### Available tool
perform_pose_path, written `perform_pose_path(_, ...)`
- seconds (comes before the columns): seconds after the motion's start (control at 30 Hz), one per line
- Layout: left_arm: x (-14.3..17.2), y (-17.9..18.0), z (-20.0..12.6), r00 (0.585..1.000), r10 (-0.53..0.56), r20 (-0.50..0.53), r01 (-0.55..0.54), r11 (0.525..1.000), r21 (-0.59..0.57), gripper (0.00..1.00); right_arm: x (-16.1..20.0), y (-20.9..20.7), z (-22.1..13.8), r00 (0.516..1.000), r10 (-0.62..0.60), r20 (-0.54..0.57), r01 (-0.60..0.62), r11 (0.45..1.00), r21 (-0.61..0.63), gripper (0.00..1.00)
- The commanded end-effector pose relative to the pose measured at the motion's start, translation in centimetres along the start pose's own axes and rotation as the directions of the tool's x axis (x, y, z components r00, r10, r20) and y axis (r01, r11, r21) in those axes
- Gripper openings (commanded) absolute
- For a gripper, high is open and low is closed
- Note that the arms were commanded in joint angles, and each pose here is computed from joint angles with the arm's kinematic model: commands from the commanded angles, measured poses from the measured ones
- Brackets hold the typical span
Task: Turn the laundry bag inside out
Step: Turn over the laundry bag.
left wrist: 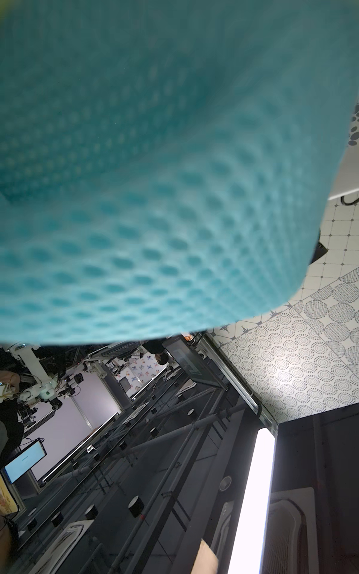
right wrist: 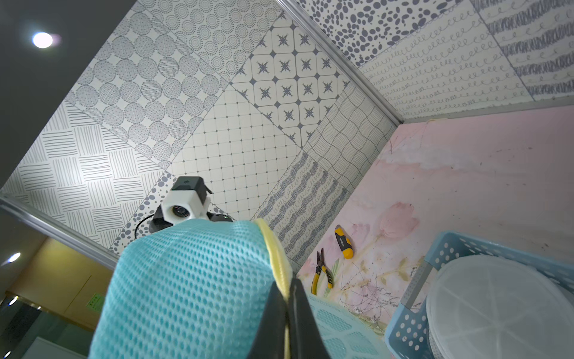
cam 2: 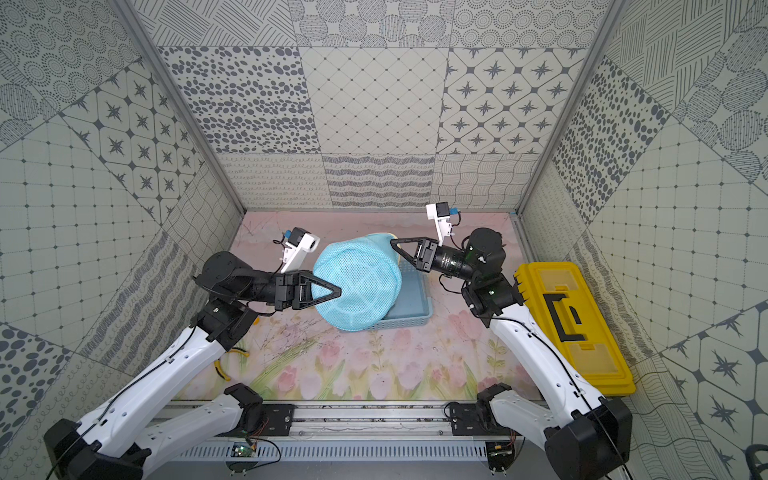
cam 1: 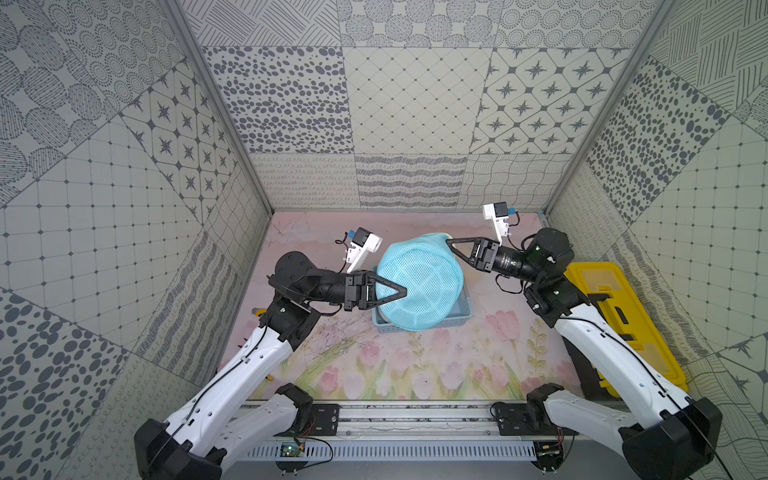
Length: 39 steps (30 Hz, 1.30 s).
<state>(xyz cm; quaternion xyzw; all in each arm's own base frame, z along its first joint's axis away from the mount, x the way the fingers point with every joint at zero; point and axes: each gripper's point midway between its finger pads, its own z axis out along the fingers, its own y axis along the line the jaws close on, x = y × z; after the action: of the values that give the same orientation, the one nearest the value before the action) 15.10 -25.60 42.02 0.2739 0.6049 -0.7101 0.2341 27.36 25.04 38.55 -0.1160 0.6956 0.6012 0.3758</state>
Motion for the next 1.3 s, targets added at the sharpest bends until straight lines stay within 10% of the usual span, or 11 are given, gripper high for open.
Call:
perform_pose_path(0.0,-2.1,-5.2,-0.1,0.980,0.166,0.107,-0.177,0.978,0.108,0.00,2.4,-5.2,0.6,0.998,0.040,-0.047,-0.029,0.973,0.227,0.00)
perform_pose_path(0.2,-5.2,-4.8,-0.1,0.965,0.133,0.226,-0.138,0.990,0.010,0.00,5.1,-6.5,2.0,0.988,0.083,-0.130,-0.049,0.969,0.243,0.00)
perform_pose_path(0.33,-6.7,-1.5,-1.3,0.943,0.096,0.320,-0.024,0.975,-0.220,0.00,3.1,-5.7,0.1,0.999,-0.005,-0.053,0.020,0.960,0.278,0.55)
perform_pose_path(0.5,-7.7,1.0,-4.6,0.867,0.144,0.477,0.068,0.914,-0.401,0.00,1.0,-3.0,-2.4,0.995,-0.077,0.071,0.059,0.974,0.219,0.77)
perform_pose_path(0.87,-10.3,3.2,-7.6,0.709,0.170,0.685,0.183,0.893,-0.411,0.00,1.7,6.4,1.9,0.999,-0.030,0.029,0.033,0.992,-0.124,0.78)
perform_pose_path(1.27,-10.7,4.0,-7.9,0.667,0.150,0.730,0.201,0.907,-0.370,0.00,3.0,7.2,7.3,0.996,0.090,-0.025,-0.093,0.974,-0.207,0.82)
